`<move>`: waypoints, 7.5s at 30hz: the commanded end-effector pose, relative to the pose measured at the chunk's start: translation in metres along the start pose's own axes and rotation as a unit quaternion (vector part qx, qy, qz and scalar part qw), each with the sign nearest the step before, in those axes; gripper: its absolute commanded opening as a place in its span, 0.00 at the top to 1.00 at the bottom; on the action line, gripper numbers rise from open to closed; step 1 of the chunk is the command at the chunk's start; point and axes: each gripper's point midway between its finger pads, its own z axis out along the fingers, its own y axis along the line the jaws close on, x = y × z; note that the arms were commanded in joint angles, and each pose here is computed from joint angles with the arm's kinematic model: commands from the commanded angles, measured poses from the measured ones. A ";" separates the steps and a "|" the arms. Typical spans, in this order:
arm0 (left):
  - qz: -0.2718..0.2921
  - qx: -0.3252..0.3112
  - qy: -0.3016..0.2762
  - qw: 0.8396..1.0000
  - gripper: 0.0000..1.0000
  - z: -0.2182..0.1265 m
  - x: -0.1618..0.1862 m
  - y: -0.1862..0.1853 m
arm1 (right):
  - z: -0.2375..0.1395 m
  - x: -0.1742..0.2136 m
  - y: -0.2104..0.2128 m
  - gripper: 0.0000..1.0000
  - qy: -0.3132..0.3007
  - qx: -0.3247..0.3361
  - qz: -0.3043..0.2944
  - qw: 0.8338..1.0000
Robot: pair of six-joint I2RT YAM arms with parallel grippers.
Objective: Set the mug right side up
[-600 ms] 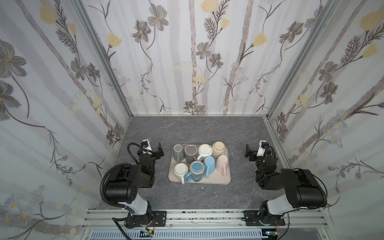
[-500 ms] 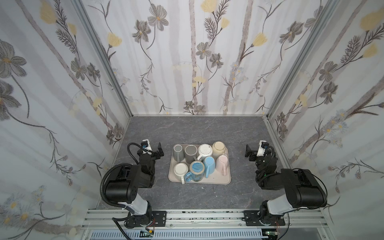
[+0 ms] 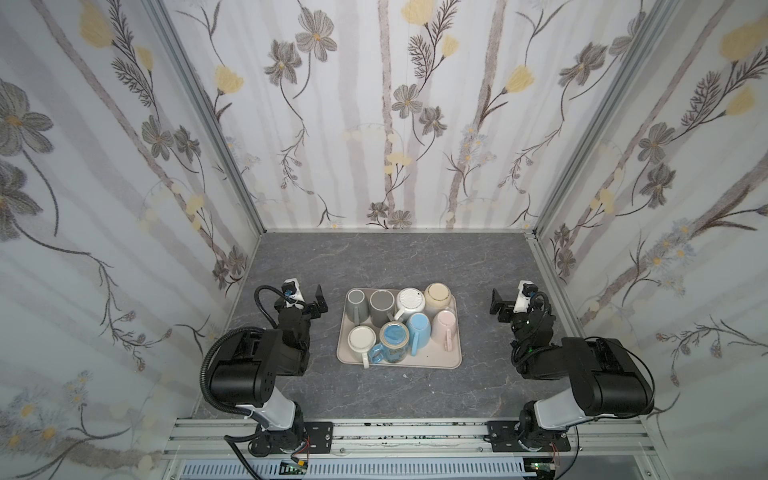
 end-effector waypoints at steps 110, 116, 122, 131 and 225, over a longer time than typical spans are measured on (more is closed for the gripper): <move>-0.410 0.209 0.463 0.758 0.85 -0.115 0.128 -0.179 | 0.026 -0.007 0.036 0.62 0.335 -0.005 0.157 0.929; -0.431 0.259 0.461 0.731 0.86 -0.107 0.121 -0.244 | 0.012 -0.036 0.032 0.64 0.300 -0.003 0.162 0.940; -0.469 0.301 0.457 0.694 0.97 -0.092 0.123 -0.310 | -0.006 -0.056 0.032 0.64 0.279 -0.004 0.161 0.947; -0.440 0.319 0.455 0.705 0.96 -0.078 0.123 -0.388 | -0.031 -0.057 0.032 0.64 0.285 -0.002 0.166 0.944; -0.320 0.380 0.344 0.797 0.54 -0.111 0.030 -0.348 | -0.072 -0.012 0.131 1.00 0.302 -0.074 0.085 0.947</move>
